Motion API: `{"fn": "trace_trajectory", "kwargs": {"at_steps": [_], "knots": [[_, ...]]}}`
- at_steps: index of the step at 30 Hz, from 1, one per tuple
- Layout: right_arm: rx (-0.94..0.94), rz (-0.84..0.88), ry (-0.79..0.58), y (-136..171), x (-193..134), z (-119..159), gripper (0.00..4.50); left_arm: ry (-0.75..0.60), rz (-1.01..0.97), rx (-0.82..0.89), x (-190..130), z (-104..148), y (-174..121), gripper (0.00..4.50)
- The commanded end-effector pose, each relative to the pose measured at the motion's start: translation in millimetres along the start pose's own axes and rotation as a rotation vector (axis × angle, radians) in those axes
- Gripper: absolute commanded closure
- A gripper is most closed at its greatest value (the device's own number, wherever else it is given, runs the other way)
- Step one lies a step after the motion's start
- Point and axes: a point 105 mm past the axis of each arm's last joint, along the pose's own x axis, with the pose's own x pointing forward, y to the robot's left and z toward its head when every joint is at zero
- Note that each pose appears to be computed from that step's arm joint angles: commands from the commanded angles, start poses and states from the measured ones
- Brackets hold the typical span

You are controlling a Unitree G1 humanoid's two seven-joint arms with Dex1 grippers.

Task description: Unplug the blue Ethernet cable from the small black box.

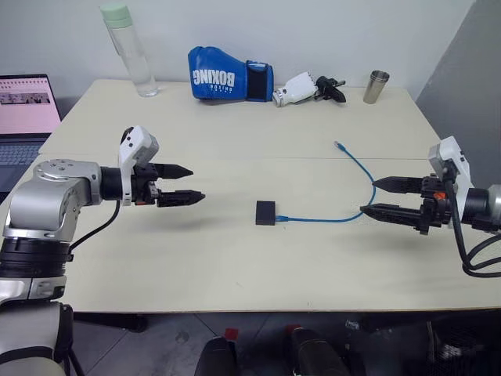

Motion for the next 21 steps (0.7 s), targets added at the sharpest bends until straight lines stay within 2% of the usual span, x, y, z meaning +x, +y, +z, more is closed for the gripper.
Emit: {"fn": "trace_trajectory", "kwargs": {"at_steps": [1, 21], "knots": [[-0.038, 0.0, -0.015, 3, -5, 9, 0.0, -0.026, 0.035, 0.072, -6, 11, 4, 0.05], [-0.076, 0.039, -0.01, 3, 10, 6, 0.0, -0.008, 0.015, 0.081, -13, 14, 3, 0.05]]}}
